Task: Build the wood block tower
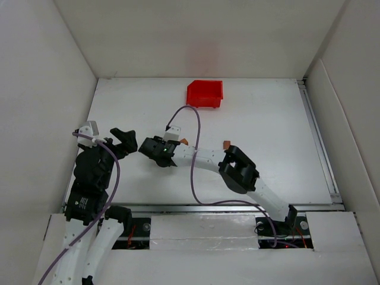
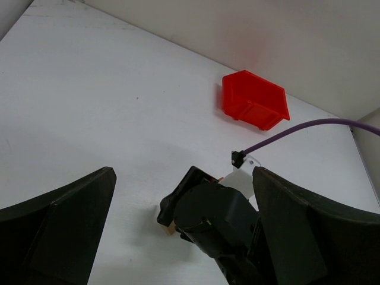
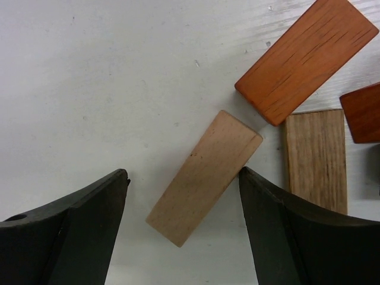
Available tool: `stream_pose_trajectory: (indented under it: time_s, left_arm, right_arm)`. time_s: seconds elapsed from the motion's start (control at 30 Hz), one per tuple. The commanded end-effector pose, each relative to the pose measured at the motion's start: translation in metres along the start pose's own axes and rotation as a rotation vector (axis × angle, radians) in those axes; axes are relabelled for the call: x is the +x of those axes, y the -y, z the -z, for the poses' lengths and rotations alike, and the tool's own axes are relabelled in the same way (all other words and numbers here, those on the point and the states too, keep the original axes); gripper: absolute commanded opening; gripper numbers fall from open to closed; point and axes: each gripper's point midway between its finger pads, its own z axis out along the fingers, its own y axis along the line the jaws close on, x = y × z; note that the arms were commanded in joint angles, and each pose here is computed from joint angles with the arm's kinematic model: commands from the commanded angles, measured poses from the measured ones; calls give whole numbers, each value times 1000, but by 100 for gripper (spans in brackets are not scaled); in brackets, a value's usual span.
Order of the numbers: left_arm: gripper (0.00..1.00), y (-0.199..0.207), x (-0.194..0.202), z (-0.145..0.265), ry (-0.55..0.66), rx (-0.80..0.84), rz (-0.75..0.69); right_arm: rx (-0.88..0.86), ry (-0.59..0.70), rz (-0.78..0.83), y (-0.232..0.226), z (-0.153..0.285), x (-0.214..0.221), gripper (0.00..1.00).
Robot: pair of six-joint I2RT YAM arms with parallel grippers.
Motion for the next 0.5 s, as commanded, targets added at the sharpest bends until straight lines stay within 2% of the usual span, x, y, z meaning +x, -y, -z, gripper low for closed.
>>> stream_pose_trajectory:
  time_s: [0.0,0.07,0.1,0.17,0.2,0.27,0.3,0.33,0.43,0.47]
  left_arm:
    - [99,10,-11,4,37,42,16]
    - [99,10,-11,5,39,46,15]
    - [99,10,-12,6,42,46,16]
    - [99,10,-13,6,46,48,17]
    - [99,11,-13,7,47,50,17]
    - [99,10,-13,7,47,46,15]
    - [99,10,-13,7,47,46,15]
    - [99,10,-14,7,49,46,16]
    - [99,8,-15,8,53,34,17]
    - [99,7,-15,8,56,29,17]
  right_arm:
    - [15,1,-41,-1,-4,8,77]
    - [12,-16,-49,0,-6,13,71]
    - [1,-19,-46,-1,-3,19,61]
    - [-11,-22,-47,-2,-2,19,51]
    - [-18,-24,-41,-3,-2,20,43]
    - [-39,-29,-29,-8,5,22,38]
    - [-65,-27,-10,-14,10,23,31]
    - [-77,-27,3,-16,10,22,28]
    - [-254,-11,66,-50,43,12,19]
    - [-283,-6,110,-52,40,16,17]
